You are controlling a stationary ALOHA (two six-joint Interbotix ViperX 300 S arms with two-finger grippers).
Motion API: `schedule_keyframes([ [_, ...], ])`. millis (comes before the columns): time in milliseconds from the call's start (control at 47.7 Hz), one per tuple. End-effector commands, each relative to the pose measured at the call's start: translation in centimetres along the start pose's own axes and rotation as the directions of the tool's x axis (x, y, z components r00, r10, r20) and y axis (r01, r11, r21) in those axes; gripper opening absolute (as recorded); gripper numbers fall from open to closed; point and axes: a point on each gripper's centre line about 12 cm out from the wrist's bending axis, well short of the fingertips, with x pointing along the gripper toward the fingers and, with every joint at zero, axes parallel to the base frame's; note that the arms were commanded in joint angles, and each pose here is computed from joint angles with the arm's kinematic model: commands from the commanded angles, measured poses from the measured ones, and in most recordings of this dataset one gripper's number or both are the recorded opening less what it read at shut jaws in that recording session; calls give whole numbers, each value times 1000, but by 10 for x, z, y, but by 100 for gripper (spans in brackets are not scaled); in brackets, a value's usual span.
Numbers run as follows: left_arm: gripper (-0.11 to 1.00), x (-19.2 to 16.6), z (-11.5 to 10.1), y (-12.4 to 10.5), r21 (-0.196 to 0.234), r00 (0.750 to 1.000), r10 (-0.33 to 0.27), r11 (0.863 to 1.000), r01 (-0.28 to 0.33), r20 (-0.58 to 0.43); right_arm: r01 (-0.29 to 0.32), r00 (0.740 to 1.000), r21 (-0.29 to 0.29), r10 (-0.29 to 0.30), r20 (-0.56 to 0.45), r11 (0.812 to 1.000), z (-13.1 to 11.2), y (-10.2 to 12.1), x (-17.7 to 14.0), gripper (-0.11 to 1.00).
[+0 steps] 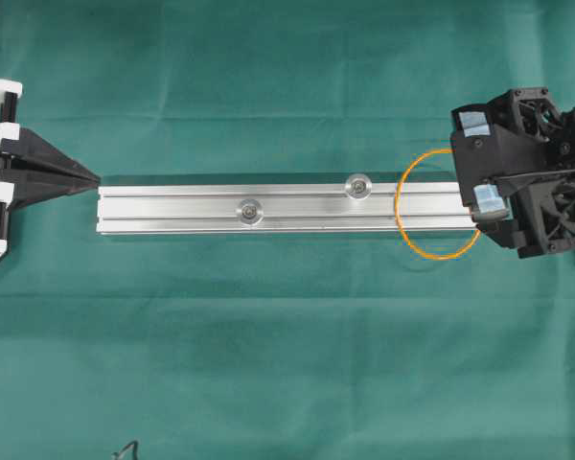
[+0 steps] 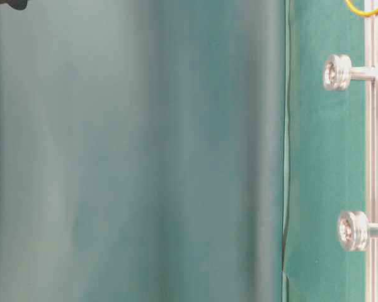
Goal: Hook the rubber onto the shaft.
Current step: 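Lower the right gripper onto the band's near side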
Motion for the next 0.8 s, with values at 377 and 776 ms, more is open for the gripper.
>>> schedule_keyframes([
  [377,0,-1,12,0,5,1000,-2,1000,2,29,-25,999,10,25,27,1000,8,5,-4,98],
  [776,0,-1,12,0,4,1000,-2,1000,2,29,-104,995,32,104,11,994,4,23,32,98],
])
